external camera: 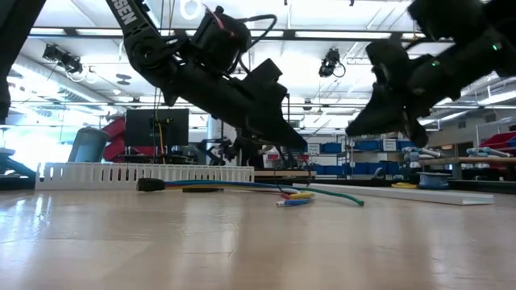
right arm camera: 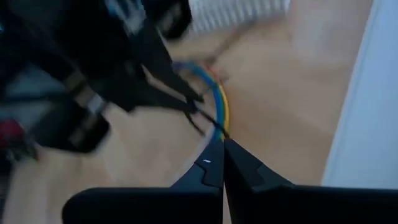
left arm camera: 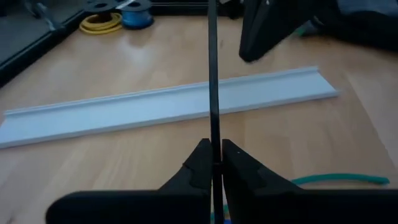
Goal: Ziptie cables
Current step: Wrap the cable wires with the left black zip tie
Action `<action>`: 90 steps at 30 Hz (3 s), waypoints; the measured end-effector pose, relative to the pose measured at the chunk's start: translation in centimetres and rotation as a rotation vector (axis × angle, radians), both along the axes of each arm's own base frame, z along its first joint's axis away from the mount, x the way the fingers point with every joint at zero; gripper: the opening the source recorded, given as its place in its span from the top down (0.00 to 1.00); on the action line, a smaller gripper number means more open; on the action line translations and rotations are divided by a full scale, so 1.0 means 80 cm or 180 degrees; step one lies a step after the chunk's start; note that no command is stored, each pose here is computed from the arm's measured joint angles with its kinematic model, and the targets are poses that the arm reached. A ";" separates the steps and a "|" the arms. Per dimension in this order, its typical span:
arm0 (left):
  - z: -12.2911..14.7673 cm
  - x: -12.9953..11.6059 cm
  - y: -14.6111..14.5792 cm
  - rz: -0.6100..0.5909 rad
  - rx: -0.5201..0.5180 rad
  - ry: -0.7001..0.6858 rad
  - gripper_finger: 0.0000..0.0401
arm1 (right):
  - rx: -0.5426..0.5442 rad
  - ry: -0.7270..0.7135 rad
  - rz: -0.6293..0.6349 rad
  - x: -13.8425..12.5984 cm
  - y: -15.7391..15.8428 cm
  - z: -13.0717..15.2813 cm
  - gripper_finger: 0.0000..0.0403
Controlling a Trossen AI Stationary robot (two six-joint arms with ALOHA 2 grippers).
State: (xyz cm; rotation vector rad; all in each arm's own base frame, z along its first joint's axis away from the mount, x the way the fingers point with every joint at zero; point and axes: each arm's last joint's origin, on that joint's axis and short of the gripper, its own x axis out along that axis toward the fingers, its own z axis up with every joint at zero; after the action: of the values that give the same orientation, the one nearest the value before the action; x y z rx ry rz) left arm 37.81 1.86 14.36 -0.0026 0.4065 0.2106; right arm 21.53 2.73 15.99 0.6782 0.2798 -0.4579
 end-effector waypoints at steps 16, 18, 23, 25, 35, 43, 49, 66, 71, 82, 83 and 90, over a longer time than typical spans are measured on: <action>0.000 -0.001 0.004 0.0377 -0.0014 -0.0040 0.94 | -0.0197 -0.0376 -0.0124 0.048 0.000 -0.041 0.98; 0.000 -0.001 0.004 0.0397 -0.0019 -0.0036 0.93 | -0.0340 -0.0458 -0.0082 0.055 0.000 -0.043 0.96; 0.000 -0.001 0.004 0.0427 -0.0043 -0.0035 0.93 | -0.0389 -0.0598 -0.0163 0.061 -0.009 -0.049 0.88; 0.000 -0.001 0.004 0.0441 -0.0065 -0.0041 0.93 | -0.0323 -0.0584 -0.0217 0.061 -0.012 -0.051 0.85; 0.000 -0.001 0.005 0.0446 -0.0070 -0.0055 0.93 | -0.0328 -0.0584 -0.0329 0.061 -0.026 -0.051 0.73; 0.000 -0.001 0.004 0.0444 -0.0071 -0.0057 0.93 | -0.0441 -0.0600 -0.0069 0.080 -0.038 -0.038 0.72; -0.003 -0.002 0.005 0.0445 -0.0071 0.0001 0.93 | -0.0385 -0.0322 -0.0039 0.092 -0.044 -0.040 0.83; -0.004 -0.002 0.003 0.0464 -0.0111 0.0026 0.90 | -0.0731 -0.0104 -0.0189 0.090 -0.046 -0.042 1.00; -0.013 -0.011 0.002 0.0517 -0.0231 0.0057 0.90 | -0.0859 -0.0053 -0.0353 0.084 -0.048 -0.037 1.00; -0.020 -0.019 0.001 0.0524 -0.0301 0.0021 0.91 | -0.1057 -0.0261 -0.0685 0.040 -0.052 0.003 1.00; -0.020 -0.019 0.001 0.0524 -0.0302 0.0023 0.91 | -0.1078 -0.0298 -0.0712 0.035 -0.052 0.007 1.00; -0.024 -0.018 0.001 0.0522 -0.0298 0.0014 0.91 | -0.1251 -0.0361 -0.0869 0.014 -0.052 0.034 1.00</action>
State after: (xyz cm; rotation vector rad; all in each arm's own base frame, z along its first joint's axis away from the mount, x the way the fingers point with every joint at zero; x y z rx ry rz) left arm 36.37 1.92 12.48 -0.1278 0.4206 0.3530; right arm 22.68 -1.47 18.70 0.3550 -0.0143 -0.7102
